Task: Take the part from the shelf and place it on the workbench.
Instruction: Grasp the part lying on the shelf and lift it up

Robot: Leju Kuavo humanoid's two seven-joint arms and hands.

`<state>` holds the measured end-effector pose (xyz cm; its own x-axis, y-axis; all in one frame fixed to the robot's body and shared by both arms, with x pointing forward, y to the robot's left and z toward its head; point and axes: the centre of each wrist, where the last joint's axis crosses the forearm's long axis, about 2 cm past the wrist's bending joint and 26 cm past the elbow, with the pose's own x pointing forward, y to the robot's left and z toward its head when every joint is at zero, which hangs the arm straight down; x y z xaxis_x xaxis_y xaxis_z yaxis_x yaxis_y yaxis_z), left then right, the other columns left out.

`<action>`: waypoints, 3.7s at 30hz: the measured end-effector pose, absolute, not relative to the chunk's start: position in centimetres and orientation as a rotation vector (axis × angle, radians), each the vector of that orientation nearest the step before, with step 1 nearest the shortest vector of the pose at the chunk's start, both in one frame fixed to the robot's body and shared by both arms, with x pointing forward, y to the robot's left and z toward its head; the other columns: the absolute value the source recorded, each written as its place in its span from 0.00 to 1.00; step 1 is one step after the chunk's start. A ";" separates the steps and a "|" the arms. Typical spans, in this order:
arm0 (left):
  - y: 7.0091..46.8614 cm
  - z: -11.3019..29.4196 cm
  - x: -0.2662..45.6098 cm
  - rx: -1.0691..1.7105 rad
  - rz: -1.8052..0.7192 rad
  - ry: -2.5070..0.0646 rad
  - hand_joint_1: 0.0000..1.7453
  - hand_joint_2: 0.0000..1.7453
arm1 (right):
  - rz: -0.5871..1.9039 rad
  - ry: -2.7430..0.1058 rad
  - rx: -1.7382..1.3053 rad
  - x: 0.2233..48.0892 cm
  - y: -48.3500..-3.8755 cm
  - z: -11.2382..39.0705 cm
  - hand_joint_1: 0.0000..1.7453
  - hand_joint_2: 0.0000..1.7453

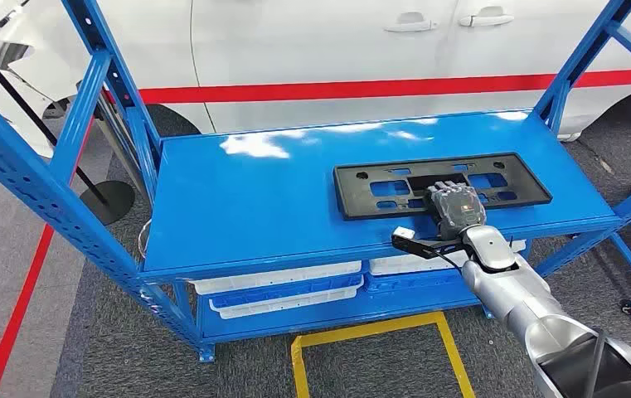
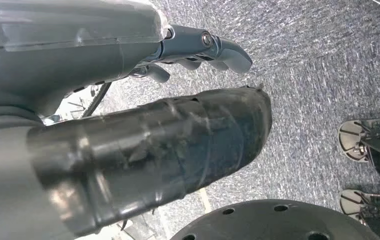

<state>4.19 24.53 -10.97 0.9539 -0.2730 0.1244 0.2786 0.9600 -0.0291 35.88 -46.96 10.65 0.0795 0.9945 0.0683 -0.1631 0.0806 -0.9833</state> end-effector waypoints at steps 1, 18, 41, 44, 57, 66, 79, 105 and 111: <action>24.5 -11.0 4.2 -0.047 -0.280 -0.120 0.00 0.00 | 1.178 -1.066 -1.064 35.9 -46.9 10.7 0.98 1.00; 24.4 -11.0 4.1 -0.052 -0.257 -0.134 0.00 0.25 | 1.176 -1.101 -1.067 36.2 -44.9 9.7 1.00 1.00; 24.5 -11.0 3.6 -0.053 -0.172 -0.151 0.00 1.00 | 1.091 -1.657 -1.073 36.1 -39.8 16.9 1.00 1.00; 24.5 -11.0 3.5 -0.050 -0.178 -0.148 0.00 1.00 | 1.083 -1.745 -1.107 35.5 -40.0 19.7 1.00 1.00; 24.3 -11.0 3.8 -0.052 -0.195 -0.155 0.00 1.00 | 1.111 -1.809 -1.216 33.9 -41.6 23.1 1.00 1.00; 24.2 -11.0 3.8 -0.052 -0.197 -0.156 0.00 1.00 | 1.126 -1.804 -1.227 33.6 -42.0 23.4 1.00 1.00; 24.1 -10.9 4.1 -0.054 -0.214 -0.161 0.00 1.00 | 1.152 -1.776 -1.222 33.5 -42.2 23.6 1.00 1.00; 24.1 -10.9 4.1 -0.053 -0.244 -0.160 0.00 1.00 | 1.185 -1.765 -1.203 34.8 -41.5 24.1 1.00 1.00; 24.0 -10.9 4.2 -0.055 -0.241 -0.162 0.00 1.00 | 1.187 -1.745 -1.207 34.6 -41.7 23.9 1.00 1.00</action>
<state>4.17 24.00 -10.92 0.9582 -0.2333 0.1658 0.2421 0.9696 -0.0347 34.62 -41.68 23.86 -0.3248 0.9448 0.0421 0.3077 0.1477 -0.9400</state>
